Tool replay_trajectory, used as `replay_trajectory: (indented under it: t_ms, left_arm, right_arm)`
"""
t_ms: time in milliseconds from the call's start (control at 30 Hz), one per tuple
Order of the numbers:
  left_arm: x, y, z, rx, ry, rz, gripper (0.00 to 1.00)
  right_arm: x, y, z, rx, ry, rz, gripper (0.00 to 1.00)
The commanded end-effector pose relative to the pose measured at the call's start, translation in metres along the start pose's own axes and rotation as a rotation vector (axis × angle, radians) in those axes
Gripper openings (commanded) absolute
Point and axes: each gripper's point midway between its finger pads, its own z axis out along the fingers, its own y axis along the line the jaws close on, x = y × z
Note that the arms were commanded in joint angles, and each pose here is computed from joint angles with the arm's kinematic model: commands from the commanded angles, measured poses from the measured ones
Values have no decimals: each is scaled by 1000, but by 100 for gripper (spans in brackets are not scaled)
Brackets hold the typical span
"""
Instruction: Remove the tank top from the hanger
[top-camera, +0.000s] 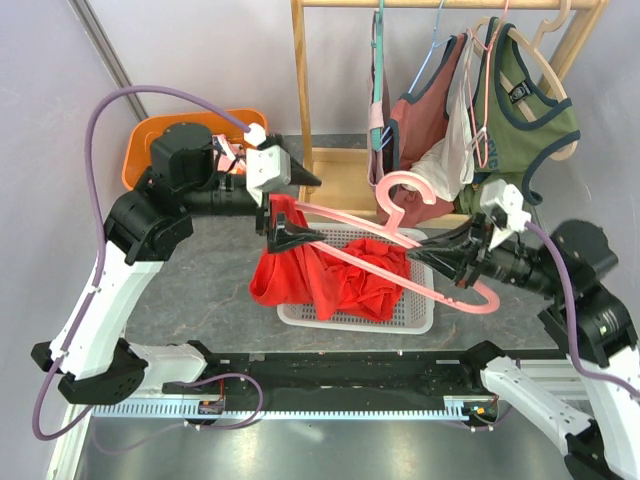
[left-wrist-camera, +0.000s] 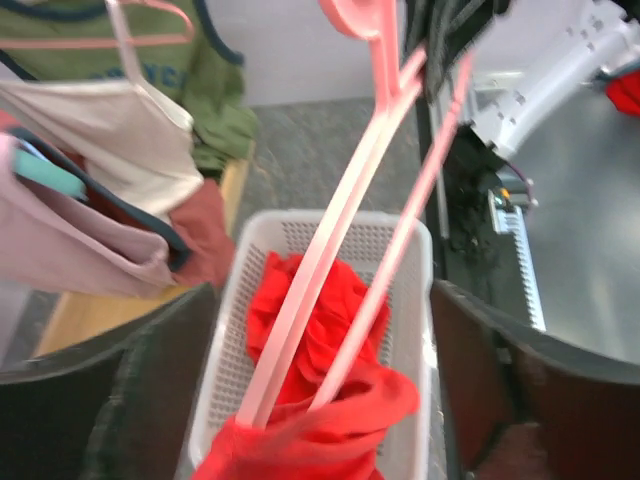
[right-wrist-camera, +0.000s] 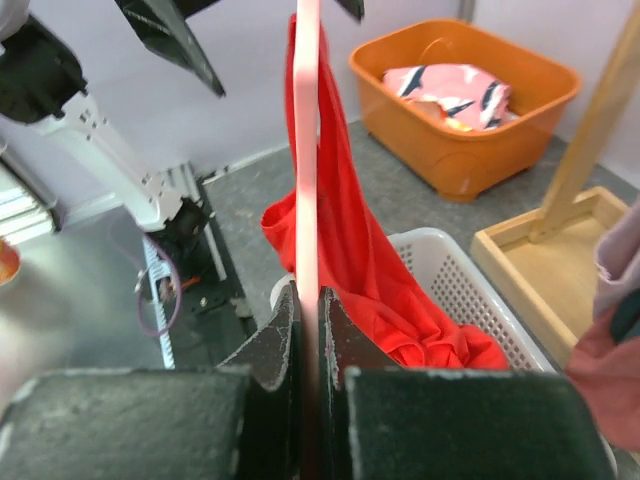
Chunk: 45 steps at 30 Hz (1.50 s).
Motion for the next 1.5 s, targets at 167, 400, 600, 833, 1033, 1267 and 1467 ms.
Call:
replay_trajectory:
  t_ms: [167, 400, 600, 833, 1033, 1267, 1467]
  left_arm:
    - [-73, 43, -22, -243, -135, 225, 100]
    - [-33, 71, -36, -455, -43, 212, 100]
    - [15, 57, -18, -375, 21, 92, 100]
    - [11, 73, -2, -385, -3, 53, 100]
    - [-10, 56, 14, -236, -59, 7, 100]
    - [-11, 43, 24, -138, -71, -31, 98]
    - [-12, 42, 28, -119, -70, -22, 78]
  right_arm:
    - [-16, -8, -38, 214, -258, 30, 0]
    - [-39, -7, -74, 342, -389, -9, 0]
    - [-56, 9, -82, 307, -399, -26, 0]
    - [-56, 14, -79, 272, -391, -15, 0]
    - [-49, 11, -77, 279, -376, -10, 0]
    - [-47, 4, -71, 289, -362, -14, 0]
    - [-47, -1, -62, 278, -353, -8, 0]
